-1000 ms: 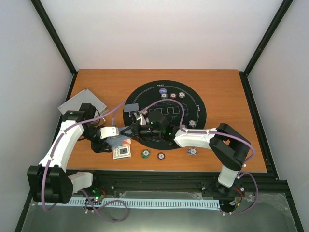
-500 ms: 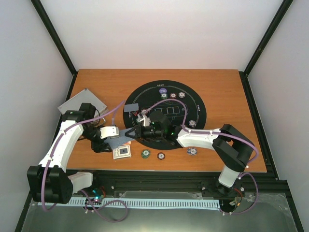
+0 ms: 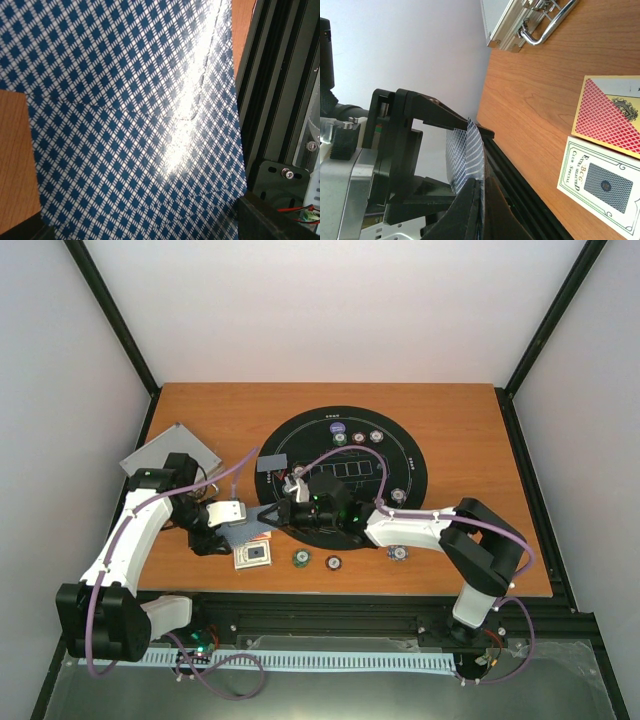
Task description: Distribute texas hold em gaming equipment
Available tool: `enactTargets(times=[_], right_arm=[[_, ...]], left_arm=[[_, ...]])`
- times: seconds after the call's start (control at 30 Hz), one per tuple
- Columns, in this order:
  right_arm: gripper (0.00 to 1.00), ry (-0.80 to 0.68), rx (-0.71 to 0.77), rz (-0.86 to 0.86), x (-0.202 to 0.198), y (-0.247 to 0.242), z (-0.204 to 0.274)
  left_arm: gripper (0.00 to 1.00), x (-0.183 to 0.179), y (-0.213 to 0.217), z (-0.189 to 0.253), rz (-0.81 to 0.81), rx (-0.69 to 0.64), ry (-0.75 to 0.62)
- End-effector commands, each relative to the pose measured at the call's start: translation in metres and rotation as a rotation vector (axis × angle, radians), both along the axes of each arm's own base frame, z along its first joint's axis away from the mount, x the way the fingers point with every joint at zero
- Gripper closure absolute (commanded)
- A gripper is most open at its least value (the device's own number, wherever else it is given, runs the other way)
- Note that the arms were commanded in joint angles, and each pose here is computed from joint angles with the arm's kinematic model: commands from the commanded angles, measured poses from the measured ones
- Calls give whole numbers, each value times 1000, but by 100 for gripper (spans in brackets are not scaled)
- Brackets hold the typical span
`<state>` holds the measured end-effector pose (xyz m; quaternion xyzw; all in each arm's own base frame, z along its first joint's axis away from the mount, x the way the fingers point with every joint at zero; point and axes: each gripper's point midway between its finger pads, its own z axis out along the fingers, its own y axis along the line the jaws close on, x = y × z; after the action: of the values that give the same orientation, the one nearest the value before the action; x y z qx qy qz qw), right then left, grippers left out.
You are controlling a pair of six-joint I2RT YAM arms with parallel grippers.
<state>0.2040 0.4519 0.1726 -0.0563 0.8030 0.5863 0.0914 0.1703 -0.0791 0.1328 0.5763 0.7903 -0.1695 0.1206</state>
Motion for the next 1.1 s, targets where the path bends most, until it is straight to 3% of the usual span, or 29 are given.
enactTargets(times=[0.0,0.57,1.07], right_arm=[[97,-41,26,-42,2,1,10],[97,-69,21,-79,7,-2,16],[97,-29,36,36,-17,22,4]], left_arm=[[99,7,-7,15,1,-45,-44],[99,4,-7,16,-5,-48,-37],[99,6,-7,16,-4,-48,-49]])
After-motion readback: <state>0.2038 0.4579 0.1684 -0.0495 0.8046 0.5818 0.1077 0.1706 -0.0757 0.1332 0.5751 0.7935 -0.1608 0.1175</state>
